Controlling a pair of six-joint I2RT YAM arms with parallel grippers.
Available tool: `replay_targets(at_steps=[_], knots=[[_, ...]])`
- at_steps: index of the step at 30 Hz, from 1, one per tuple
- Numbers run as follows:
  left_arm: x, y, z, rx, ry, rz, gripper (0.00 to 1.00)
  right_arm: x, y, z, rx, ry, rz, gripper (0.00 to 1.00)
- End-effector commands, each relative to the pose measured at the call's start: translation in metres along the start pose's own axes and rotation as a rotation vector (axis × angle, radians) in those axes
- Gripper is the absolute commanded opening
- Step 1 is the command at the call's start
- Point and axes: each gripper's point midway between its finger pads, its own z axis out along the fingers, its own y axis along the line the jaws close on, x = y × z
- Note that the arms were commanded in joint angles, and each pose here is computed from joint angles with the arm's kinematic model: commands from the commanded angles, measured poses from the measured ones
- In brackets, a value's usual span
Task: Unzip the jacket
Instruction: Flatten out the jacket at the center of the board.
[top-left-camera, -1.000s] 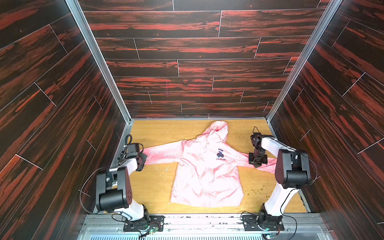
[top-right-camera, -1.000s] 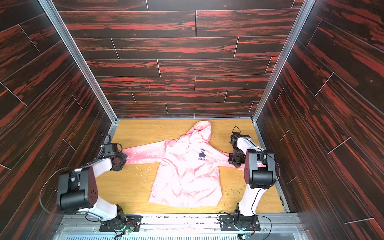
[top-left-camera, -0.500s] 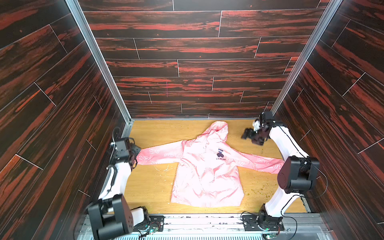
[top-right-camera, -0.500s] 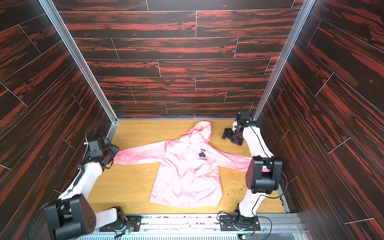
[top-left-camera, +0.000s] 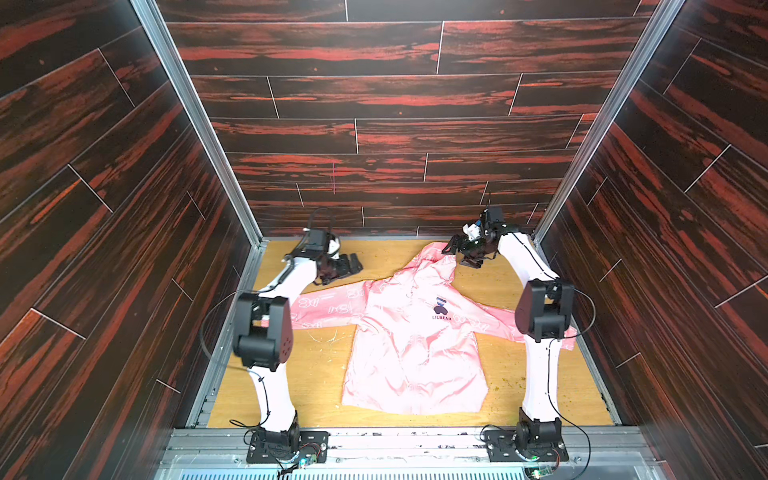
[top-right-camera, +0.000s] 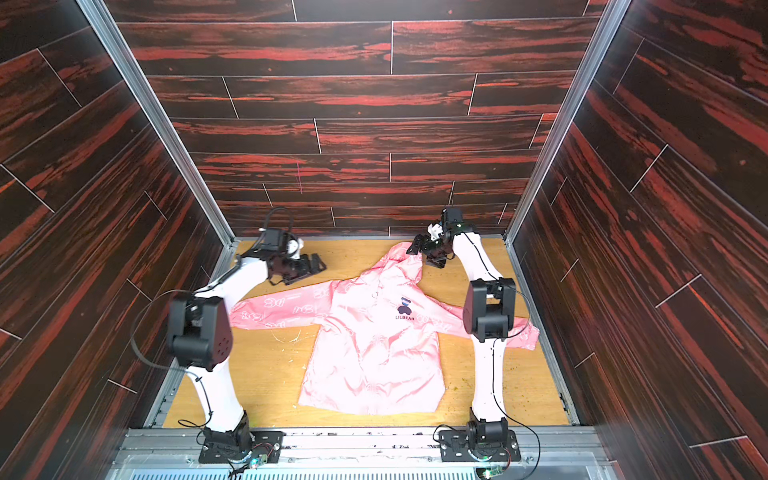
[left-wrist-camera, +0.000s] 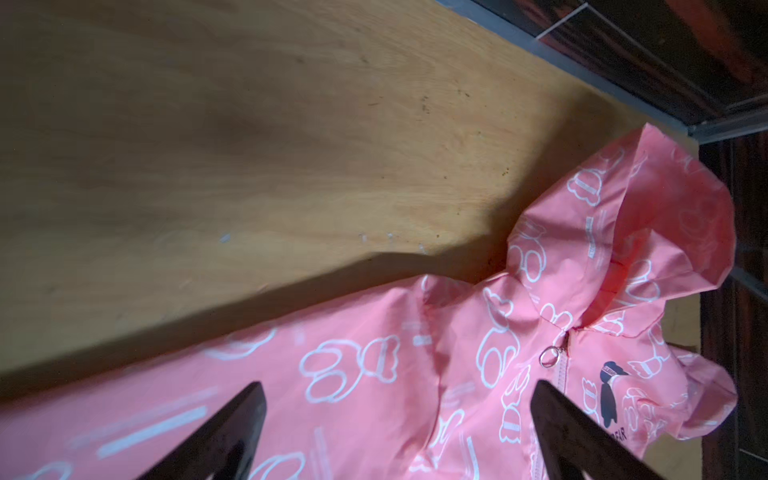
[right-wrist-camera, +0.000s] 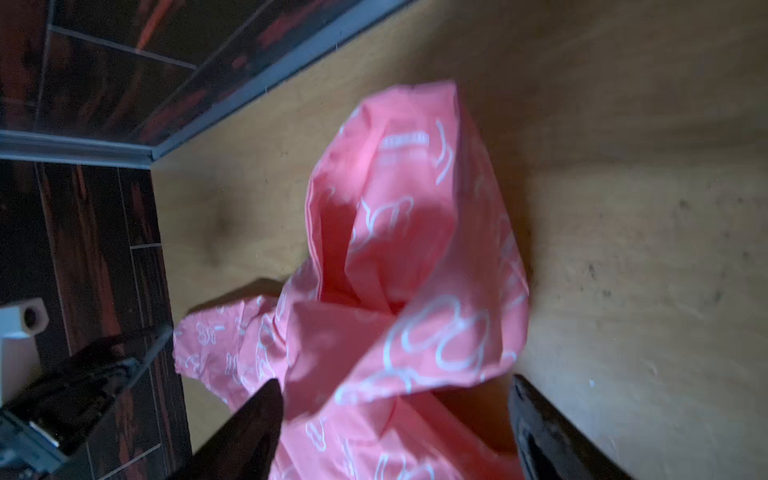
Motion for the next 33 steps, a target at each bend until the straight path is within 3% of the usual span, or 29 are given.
replay_targets(at_steps=[1, 5, 11, 14, 17, 18, 21, 25, 33], knots=[[0.02, -0.004, 0.015, -0.03, 0.135, 0.059, 1.0, -0.004, -0.008, 0.017, 0.039, 0.037, 0.032, 0.85], [0.025, -0.01, 0.042, -0.06, 0.192, 0.077, 1.0, -0.01, -0.035, 0.035, 0.163, 0.042, 0.01, 0.83], [0.038, -0.026, 0.078, -0.117, 0.241, 0.165, 0.95, -0.001, -0.057, 0.067, 0.171, 0.075, -0.063, 0.61], [0.05, -0.028, 0.089, -0.113, 0.284, 0.149, 0.9, -0.003, -0.056, 0.075, 0.17, 0.069, -0.14, 0.37], [0.061, -0.019, 0.097, -0.136, 0.291, 0.123, 0.85, -0.012, -0.042, 0.071, 0.196, 0.033, -0.281, 0.05], [0.065, -0.017, 0.099, -0.138, 0.288, 0.11, 0.82, -0.019, -0.037, 0.067, 0.25, -0.003, -0.348, 0.0], [0.072, -0.013, 0.1, -0.13, 0.26, 0.087, 0.76, -0.043, -0.008, 0.053, 0.393, -0.131, -0.602, 0.0], [0.057, -0.019, 0.084, -0.117, 0.137, 0.106, 0.73, -0.084, 0.04, 0.023, 0.63, -0.409, -0.909, 0.0], [0.035, -0.033, 0.053, -0.084, 0.023, 0.117, 0.73, -0.114, 0.125, -0.012, 0.755, -0.854, -1.282, 0.0]])
